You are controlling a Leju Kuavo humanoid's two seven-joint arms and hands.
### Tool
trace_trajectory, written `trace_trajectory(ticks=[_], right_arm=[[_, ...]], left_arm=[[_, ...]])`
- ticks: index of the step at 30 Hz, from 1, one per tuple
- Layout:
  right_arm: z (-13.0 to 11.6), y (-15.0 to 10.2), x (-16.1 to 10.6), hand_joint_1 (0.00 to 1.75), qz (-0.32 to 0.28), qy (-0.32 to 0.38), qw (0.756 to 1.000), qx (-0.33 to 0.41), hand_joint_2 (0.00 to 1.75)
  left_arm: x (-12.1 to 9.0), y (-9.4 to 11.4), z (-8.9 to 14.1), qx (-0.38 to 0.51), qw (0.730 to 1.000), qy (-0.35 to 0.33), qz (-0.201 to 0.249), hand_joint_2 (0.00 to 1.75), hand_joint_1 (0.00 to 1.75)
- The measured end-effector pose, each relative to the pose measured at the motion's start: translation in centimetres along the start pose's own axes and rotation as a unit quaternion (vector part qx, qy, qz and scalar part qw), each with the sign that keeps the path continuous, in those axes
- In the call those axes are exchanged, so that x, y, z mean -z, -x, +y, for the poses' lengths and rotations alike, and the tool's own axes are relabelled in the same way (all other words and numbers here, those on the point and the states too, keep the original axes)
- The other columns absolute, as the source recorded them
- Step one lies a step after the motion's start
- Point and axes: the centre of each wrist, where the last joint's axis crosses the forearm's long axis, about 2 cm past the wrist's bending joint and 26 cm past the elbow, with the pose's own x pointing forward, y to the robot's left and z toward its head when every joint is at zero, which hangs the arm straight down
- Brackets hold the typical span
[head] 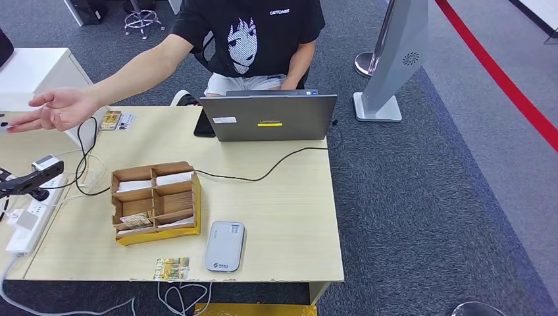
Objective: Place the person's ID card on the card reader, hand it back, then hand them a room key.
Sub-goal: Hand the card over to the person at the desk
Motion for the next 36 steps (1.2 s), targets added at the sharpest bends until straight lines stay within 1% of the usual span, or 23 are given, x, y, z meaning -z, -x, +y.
trace_trajectory(ticks=[9,17,18,21,22,27,36], right_arm=[[0.0,-0.1,0.0,0.00,0.001,0.000,1.000,-0.004,1.75],[0.0,-0.1,0.0,0.00,0.002,0.000,1.000,-0.004,1.75],[0.0,-0.1,0.0,0.00,0.002,0.000,1.000,-0.004,1.75],[0.0,-0.1,0.0,0.00,0.005,0.000,1.000,-0.004,1.75],[0.0,-0.1,0.0,0.00,0.006,0.000,1.000,-0.004,1.75],[0.0,-0.2,0.0,0.00,0.006,0.000,1.000,-0.004,1.75],[0.0,-0.1,0.0,0.00,0.007,0.001,1.000,-0.003,1.75]], left_arm=[[0.3,-1.3,-0.6,-0.012,1.000,-0.003,0.002,1.75,1.75],[0.4,-1.9,-0.7,-0.019,1.000,-0.002,-0.001,1.75,1.74],[0.4,-2.0,-0.7,-0.021,1.000,-0.003,-0.002,1.75,1.54],[0.5,-2.7,-0.6,-0.029,1.000,-0.008,-0.008,1.75,0.24],[0.5,-3.0,-0.5,-0.032,0.999,-0.009,-0.011,1.75,0.00],[0.8,-4.5,0.2,-0.050,0.998,-0.023,-0.023,1.75,0.00],[0.7,-8.5,2.6,-0.061,0.994,-0.061,-0.065,1.75,0.00]])
